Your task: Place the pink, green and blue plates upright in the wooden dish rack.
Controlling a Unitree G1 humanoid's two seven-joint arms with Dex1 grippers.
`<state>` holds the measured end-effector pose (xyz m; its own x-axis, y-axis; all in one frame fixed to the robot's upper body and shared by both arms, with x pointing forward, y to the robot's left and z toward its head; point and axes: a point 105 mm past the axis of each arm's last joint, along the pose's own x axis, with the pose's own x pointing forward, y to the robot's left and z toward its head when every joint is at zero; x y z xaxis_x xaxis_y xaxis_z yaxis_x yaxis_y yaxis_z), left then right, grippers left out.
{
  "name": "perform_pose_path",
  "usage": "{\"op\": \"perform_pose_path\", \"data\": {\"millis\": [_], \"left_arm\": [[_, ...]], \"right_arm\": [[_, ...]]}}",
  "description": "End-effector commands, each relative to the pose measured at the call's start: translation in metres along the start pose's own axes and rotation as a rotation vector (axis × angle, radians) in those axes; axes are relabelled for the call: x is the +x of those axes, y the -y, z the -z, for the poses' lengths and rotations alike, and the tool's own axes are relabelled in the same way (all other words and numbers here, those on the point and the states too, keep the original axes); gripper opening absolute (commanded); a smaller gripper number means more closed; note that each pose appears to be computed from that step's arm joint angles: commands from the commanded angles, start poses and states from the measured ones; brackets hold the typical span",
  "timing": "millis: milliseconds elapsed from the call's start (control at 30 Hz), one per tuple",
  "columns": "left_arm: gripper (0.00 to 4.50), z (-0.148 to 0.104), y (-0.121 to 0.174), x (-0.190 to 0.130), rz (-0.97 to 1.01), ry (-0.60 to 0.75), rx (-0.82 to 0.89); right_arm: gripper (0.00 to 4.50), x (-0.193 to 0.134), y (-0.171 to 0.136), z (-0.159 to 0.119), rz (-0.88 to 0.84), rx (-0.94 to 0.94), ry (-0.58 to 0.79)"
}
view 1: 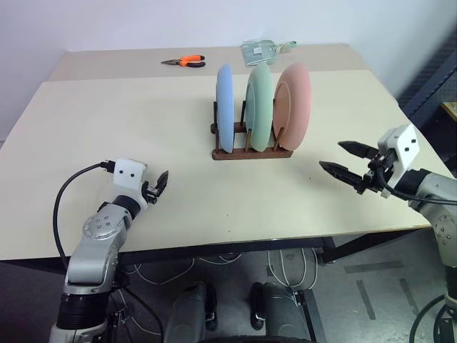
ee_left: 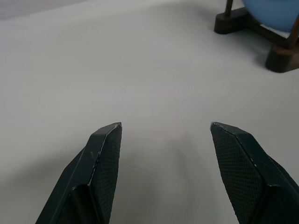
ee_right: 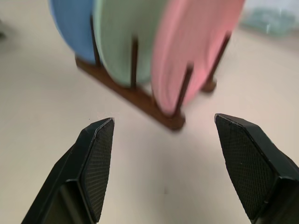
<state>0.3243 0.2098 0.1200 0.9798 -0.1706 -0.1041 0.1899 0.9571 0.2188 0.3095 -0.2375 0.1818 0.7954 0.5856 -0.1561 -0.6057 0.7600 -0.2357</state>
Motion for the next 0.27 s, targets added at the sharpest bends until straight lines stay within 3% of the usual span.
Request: {"op": "perform_pose_path", "data": {"millis": [33,267], "left_arm": [[3.11,-0.008,-0.007,-0.004,-0.024,0.030,0.043],[3.11,0.001,-0.012,-0.008,-0.089,0.004,0.054]], "right_arm": [[3.49,0.003,0.005,-0.003,0.019,-0.049,0.034],[3.49,0.021,0.011,0.016,0.022,-0.098,-0.016]]}}
